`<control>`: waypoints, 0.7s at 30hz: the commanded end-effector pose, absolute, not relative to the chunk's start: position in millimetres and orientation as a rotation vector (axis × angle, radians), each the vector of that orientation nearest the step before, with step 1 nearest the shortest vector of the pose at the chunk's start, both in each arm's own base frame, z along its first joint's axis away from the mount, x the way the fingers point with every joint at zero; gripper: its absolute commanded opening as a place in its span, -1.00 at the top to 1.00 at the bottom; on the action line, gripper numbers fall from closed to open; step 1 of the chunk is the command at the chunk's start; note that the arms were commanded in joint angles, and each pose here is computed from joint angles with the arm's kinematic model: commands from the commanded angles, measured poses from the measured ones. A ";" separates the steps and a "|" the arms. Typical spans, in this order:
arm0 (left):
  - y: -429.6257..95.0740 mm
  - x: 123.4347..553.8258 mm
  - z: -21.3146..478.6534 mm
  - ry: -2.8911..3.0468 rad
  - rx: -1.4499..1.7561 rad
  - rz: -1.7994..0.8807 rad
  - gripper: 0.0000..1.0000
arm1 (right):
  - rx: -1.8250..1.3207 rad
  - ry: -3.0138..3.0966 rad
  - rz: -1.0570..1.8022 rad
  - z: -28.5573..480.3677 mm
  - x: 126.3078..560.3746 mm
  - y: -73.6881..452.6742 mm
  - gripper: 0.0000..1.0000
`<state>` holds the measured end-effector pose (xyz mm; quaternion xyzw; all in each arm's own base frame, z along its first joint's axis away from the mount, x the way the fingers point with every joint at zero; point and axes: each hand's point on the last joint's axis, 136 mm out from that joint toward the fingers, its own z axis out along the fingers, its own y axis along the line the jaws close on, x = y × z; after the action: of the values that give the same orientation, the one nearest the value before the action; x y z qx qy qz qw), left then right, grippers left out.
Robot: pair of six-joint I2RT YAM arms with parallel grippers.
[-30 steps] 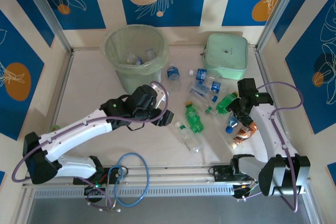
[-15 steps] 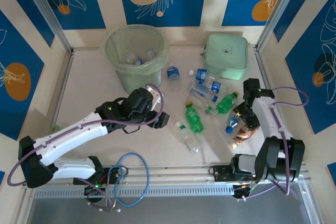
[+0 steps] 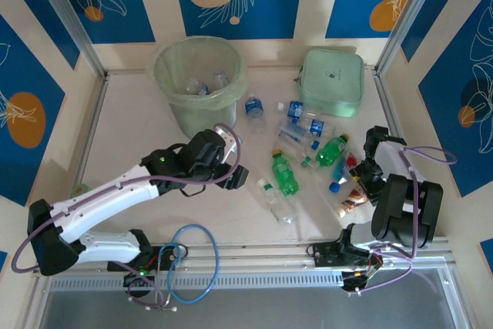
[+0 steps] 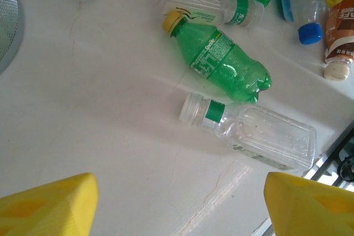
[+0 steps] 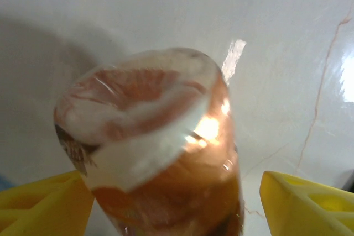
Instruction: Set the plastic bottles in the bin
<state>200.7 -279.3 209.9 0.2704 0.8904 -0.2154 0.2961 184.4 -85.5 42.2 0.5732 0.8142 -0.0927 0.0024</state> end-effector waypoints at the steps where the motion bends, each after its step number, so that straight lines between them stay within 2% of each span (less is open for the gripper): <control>1: -280.9 199.6 205.8 2.382 0.737 -0.564 -0.57 | 1.833 2.575 -0.220 25.5 187.6 -84.6 -0.59; 6: -285.2 199.6 203.4 2.392 0.745 -0.576 -0.57 | 1.846 2.600 -0.193 16.5 196.5 -89.6 -0.57; 14: -282.3 200.7 204.9 2.383 0.741 -0.560 -0.58 | 1.803 2.606 -0.137 16.3 203.3 -87.4 -0.29; 21: -282.7 201.6 205.0 2.378 0.739 -0.560 -0.58 | 1.705 2.578 -0.127 36.2 202.1 -79.0 -0.25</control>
<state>202.1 -282.1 199.3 0.2727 0.8957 -0.2072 0.2835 202.1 -86.2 26.2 0.5601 0.8267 -0.0531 0.0072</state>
